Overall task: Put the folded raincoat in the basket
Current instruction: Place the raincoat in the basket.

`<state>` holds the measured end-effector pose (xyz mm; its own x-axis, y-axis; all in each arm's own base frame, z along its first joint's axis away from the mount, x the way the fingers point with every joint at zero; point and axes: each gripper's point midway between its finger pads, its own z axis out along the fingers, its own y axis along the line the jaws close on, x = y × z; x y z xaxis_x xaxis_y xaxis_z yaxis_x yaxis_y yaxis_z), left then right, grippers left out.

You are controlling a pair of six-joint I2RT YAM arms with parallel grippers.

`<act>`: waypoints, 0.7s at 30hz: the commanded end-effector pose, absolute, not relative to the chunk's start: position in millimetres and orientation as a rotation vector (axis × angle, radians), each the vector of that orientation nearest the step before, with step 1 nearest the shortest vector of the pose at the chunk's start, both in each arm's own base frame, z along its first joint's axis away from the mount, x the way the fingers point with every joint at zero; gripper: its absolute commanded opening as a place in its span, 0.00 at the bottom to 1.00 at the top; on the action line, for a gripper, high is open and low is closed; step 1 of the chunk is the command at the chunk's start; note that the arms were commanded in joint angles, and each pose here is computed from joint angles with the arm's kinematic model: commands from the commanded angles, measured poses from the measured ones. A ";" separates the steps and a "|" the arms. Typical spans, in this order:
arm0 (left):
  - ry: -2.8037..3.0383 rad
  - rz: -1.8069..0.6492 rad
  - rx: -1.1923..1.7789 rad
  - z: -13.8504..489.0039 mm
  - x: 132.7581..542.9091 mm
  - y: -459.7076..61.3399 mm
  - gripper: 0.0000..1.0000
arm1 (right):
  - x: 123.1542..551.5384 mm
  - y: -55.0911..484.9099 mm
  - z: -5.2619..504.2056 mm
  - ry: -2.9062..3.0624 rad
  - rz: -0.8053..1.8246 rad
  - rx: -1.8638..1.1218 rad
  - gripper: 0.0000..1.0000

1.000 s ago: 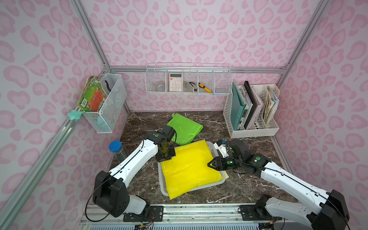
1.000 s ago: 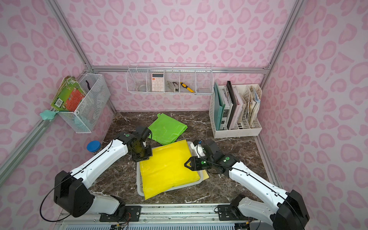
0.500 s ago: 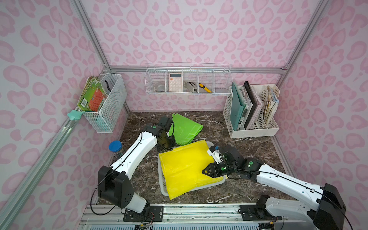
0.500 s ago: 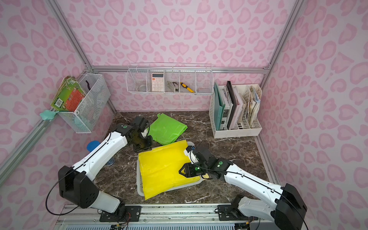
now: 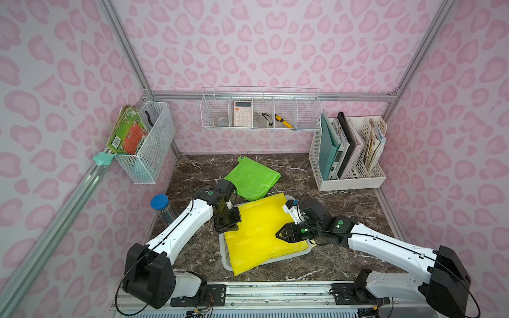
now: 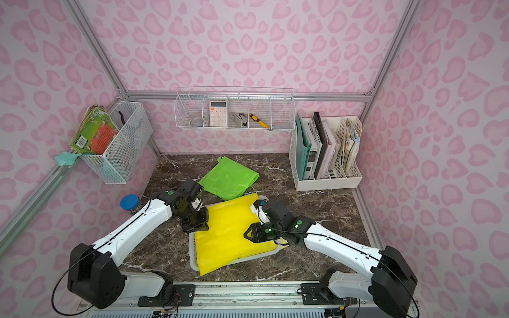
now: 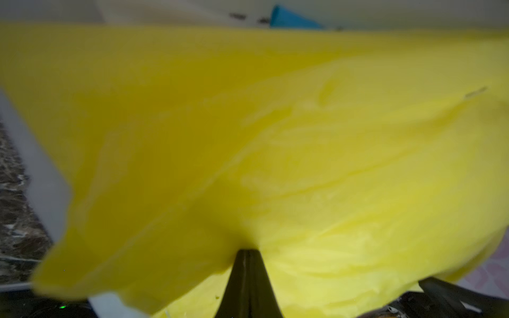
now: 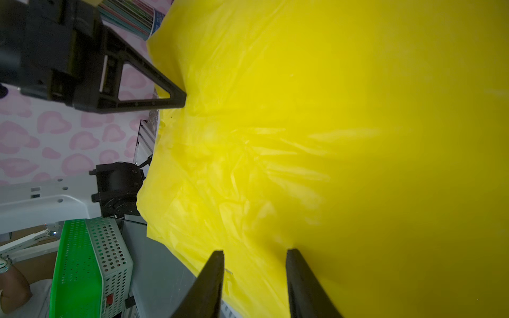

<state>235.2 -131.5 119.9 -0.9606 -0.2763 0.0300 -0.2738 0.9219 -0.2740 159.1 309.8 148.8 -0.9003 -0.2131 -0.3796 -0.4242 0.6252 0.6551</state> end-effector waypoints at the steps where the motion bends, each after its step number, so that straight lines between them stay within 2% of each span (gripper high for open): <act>1: 3.039 -0.228 -0.451 114.9 260.7 -113.9 0.00 | 157.1 310.0 141.5 2.599 1.140 -0.516 0.41; 5: 3.028 -0.169 -0.445 115.0 283.9 -108.6 0.00 | 151.4 305.3 130.1 2.634 1.108 -0.508 0.41; 8: 3.059 -0.220 -0.433 114.2 285.9 -115.0 0.00 | 148.2 302.4 126.7 2.640 1.106 -0.507 0.41; 17: 3.014 -0.699 -0.389 140.0 245.7 -153.9 0.00 | 172.4 289.0 150.2 2.545 1.071 -0.441 0.42; 19: 3.046 -0.755 -0.368 135.6 231.7 -164.0 0.00 | 181.5 283.8 151.2 2.542 1.078 -0.400 0.42; 21: 3.080 -0.703 -0.340 127.3 219.2 -165.9 0.01 | 188.0 281.5 151.4 2.545 1.093 -0.370 0.41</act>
<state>231.1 -154.2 127.9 -0.9750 -0.2181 0.0417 -0.2168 0.8946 -0.3907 181.7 282.7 148.5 -0.9067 -0.1137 -0.4062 -0.3703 0.6756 0.6375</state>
